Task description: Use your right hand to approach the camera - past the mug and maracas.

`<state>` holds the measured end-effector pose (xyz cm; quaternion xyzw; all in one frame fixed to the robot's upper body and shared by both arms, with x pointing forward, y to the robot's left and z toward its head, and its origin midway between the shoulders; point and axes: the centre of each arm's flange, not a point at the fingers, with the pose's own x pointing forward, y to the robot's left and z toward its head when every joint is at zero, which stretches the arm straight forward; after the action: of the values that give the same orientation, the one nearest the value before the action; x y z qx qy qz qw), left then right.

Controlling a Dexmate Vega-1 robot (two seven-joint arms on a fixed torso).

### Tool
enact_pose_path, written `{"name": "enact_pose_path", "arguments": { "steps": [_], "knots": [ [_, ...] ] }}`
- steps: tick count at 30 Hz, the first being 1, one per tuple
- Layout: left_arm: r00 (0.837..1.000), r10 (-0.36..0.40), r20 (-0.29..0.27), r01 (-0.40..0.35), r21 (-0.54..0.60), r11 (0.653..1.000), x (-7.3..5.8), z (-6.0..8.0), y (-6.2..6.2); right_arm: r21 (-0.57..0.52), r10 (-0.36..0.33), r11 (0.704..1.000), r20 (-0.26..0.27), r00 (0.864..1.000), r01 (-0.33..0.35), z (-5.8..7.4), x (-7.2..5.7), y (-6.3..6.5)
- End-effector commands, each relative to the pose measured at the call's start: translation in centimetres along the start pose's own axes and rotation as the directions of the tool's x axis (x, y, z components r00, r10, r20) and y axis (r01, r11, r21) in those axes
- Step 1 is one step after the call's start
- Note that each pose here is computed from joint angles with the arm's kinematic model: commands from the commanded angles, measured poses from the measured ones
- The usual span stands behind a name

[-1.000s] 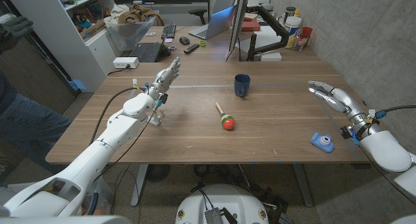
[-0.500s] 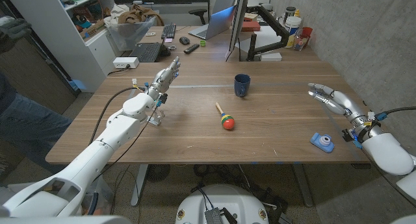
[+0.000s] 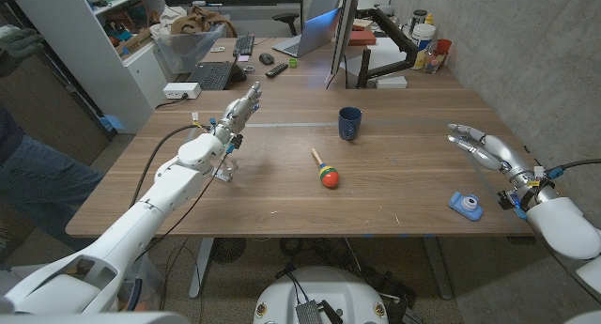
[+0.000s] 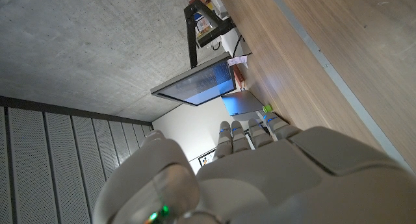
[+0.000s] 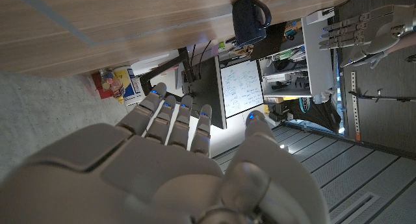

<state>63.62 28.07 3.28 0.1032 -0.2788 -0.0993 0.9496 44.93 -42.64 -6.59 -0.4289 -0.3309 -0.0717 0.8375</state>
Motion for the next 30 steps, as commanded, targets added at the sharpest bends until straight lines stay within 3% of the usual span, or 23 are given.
{"name": "enact_pose_path", "arguments": {
  "steps": [1, 16, 30],
  "knots": [
    [1.0, -0.008, -0.002, 0.008, -0.002, 1.0, 0.3, -0.2, -0.2, -0.033, 0.002, 0.999, -0.017, 1.0, -0.002, 0.2, -0.9, -0.2],
    [1.0, -0.014, -0.003, 0.014, 0.0, 1.0, 0.4, -0.2, -0.2, -0.104, -0.02, 0.994, 0.001, 1.0, 0.02, 0.7, -1.4, 0.5],
    [1.0, -0.018, -0.005, 0.018, -0.001, 1.0, 0.3, -0.3, 0.0, -0.152, -0.015, 0.988, -0.016, 1.0, 0.012, 0.7, -2.0, 1.3]
  ]
}}
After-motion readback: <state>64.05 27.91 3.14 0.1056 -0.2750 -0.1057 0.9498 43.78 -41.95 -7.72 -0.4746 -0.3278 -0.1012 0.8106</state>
